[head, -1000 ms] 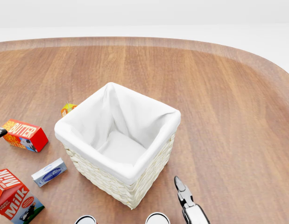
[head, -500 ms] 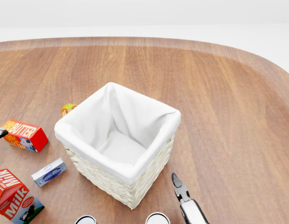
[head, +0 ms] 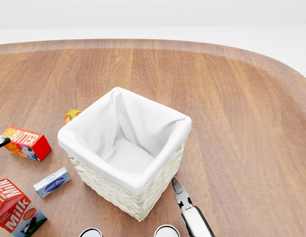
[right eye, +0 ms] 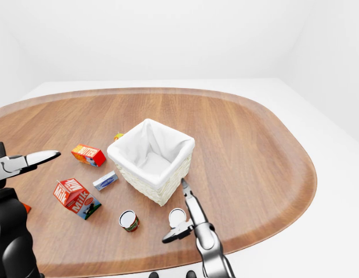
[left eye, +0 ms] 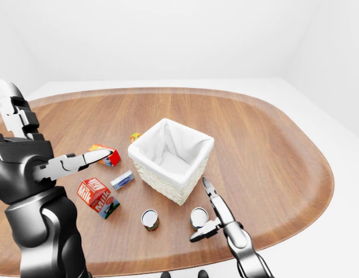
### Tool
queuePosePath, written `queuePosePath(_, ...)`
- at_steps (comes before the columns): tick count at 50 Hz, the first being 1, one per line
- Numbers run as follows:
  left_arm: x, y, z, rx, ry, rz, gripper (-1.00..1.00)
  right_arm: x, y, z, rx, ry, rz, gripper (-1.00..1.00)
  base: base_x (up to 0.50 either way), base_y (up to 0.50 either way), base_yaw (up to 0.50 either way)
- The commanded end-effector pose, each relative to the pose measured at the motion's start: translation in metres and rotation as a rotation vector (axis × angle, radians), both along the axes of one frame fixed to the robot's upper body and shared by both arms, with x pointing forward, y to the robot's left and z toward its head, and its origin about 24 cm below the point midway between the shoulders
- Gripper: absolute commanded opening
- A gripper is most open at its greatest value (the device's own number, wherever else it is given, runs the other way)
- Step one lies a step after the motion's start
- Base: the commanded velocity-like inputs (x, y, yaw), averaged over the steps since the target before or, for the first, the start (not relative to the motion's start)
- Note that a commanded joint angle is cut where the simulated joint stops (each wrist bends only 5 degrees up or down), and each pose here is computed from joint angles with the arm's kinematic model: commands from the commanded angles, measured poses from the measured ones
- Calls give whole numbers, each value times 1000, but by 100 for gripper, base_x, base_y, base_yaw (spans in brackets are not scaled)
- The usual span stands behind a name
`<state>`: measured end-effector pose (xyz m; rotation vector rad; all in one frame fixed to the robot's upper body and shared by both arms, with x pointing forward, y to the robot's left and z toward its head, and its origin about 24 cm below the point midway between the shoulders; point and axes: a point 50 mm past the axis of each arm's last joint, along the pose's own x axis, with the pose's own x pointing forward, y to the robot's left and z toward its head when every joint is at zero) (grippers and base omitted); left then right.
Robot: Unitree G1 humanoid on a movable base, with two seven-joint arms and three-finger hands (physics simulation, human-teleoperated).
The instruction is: Pick up the alphabet soup, and put it in the basket.
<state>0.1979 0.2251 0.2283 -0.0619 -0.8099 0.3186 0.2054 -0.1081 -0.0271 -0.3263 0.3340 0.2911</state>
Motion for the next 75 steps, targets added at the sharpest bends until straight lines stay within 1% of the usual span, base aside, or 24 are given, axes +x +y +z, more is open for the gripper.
queuePosePath(1,0,0,0,-1,1,-1,100,0,6,0,-13,-3,29,100,0,0,0)
queuePosePath(8,-1,-1,0,-2,-4,-3,100,-2,6,-7,-31,28,41,100,0,0,0)
queuePosePath(13,-2,-1,1,-2,-8,-4,100,-4,7,-13,-69,53,77,100,0,0,0)
queuePosePath(19,-1,0,0,-4,-4,-4,100,-6,8,-13,-61,59,90,100,0,0,0)
queuePosePath(27,-1,0,2,-6,-14,-1,100,-4,4,-20,-32,99,75,100,0,0,0)
queuePosePath(31,-3,-1,7,-7,-39,-1,100,-3,2,-19,-17,101,67,100,0,0,0)
queuePosePath(35,-1,0,5,-8,-29,2,100,-2,0,-20,1,112,57,100,0,0,0)
queuePosePath(41,-3,1,6,-8,-35,4,100,-4,-2,-25,20,135,39,100,0,0,0)
queuePosePath(44,-4,1,7,-9,-41,4,100,-5,-5,-27,-13,136,22,100,0,0,0)
queuePosePath(46,-4,1,8,-8,-43,3,100,-10,-9,-30,-32,149,20,100,0,0,0)
queuePosePath(50,-3,1,6,-7,-31,2,100,-13,-8,-24,-75,111,36,100,0,0,0)
queuePosePath(53,-2,1,4,-6,-24,2,100,-14,-8,-28,-150,118,73,100,0,0,0)
queuePosePath(54,-1,0,3,-4,-17,2,100,-15,-6,-26,-197,98,96,100,0,0,0)
queuePosePath(56,0,1,2,-5,-9,1,100,-15,-5,-26,-209,96,103,100,0,0,0)
queuePosePath(57,1,1,1,-4,-5,1,100,-14,-4,-26,-242,94,138,100,0,0,0)
queuePosePath(61,2,1,0,-5,5,1,100,-14,-4,-30,-277,108,168,100,0,0,0)
queuePosePath(64,1,1,1,-6,-6,1,100,-14,-3,-30,-302,108,188,100,0,0,0)
queuePosePath(67,1,-1,1,-4,-2,-2,100,-12,0,-29,-364,97,240,100,0,0,0)
queuePosePath(75,0,-1,2,-5,-13,-4,100,-9,2,-28,-407,96,281,100,0,0,0)
